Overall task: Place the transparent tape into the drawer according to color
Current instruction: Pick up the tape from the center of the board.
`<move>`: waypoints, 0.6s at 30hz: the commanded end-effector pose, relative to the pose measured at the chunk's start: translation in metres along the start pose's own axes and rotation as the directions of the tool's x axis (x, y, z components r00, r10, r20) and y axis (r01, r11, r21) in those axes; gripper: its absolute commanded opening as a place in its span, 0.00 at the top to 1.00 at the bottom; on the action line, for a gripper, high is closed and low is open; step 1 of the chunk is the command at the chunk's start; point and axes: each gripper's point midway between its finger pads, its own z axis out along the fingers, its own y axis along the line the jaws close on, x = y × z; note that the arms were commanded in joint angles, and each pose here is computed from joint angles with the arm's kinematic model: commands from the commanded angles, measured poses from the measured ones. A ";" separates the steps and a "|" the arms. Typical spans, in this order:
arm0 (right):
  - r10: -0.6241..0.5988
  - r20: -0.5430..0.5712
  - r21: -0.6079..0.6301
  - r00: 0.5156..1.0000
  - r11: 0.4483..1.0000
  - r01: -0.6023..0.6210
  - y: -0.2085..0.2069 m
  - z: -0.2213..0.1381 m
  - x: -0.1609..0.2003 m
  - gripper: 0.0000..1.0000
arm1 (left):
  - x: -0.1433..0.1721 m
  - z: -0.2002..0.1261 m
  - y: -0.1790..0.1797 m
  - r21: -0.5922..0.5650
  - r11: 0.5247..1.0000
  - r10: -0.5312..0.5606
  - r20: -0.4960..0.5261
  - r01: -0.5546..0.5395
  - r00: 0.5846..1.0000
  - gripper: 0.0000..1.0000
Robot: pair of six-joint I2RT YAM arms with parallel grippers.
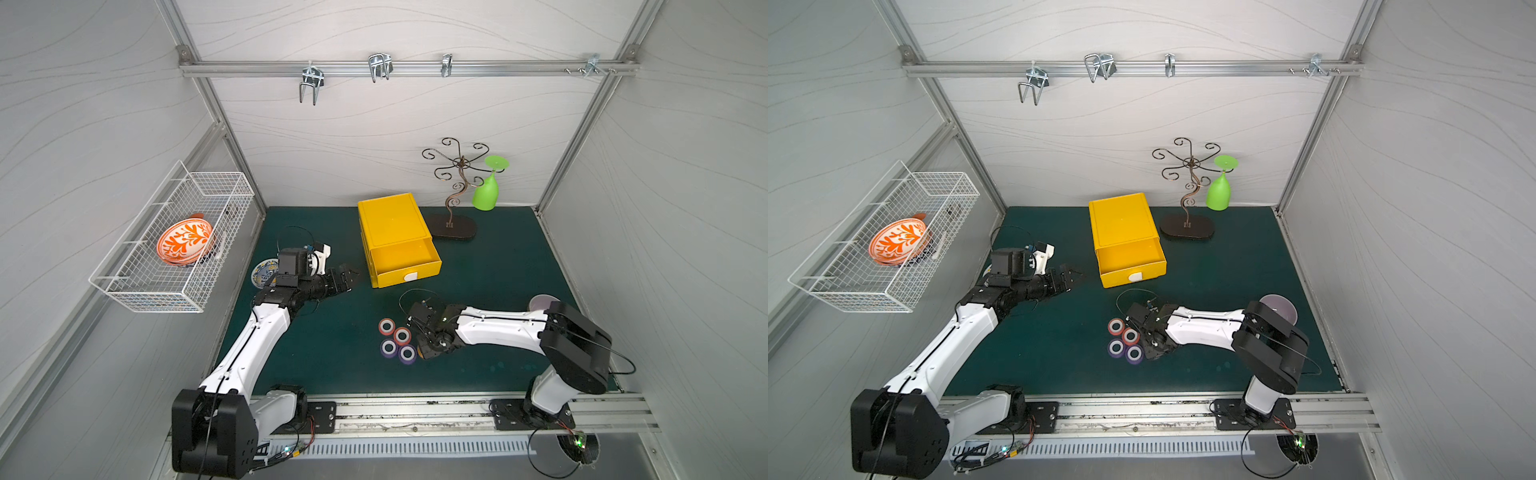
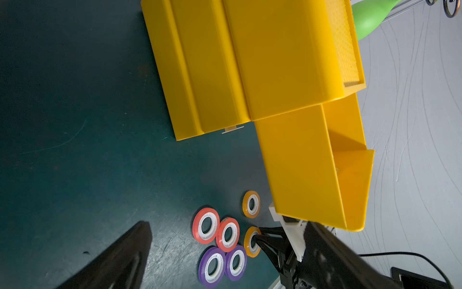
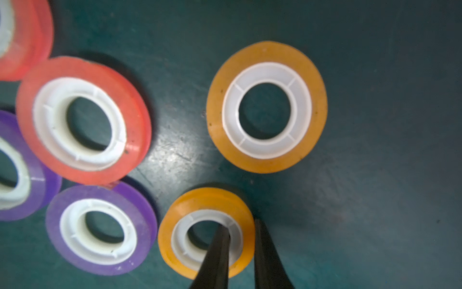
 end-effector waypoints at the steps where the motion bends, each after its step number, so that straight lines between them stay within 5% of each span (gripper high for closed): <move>1: -0.006 -0.118 0.104 0.993 0.994 0.018 -0.023 0.019 0.032 0.94 | -0.001 -0.005 -0.005 0.017 1.000 0.015 0.012 -0.015 1.000 0.00; 3: -0.006 -0.112 0.101 0.994 0.995 0.017 -0.023 0.018 0.031 1.00 | -0.001 -0.005 -0.005 0.018 1.000 0.015 0.009 -0.015 1.000 0.00; 18: 0.037 0.070 -0.005 0.997 0.999 -0.036 -0.018 -0.033 0.001 1.00 | -0.001 -0.005 -0.005 0.013 1.000 0.016 0.009 -0.017 1.000 0.00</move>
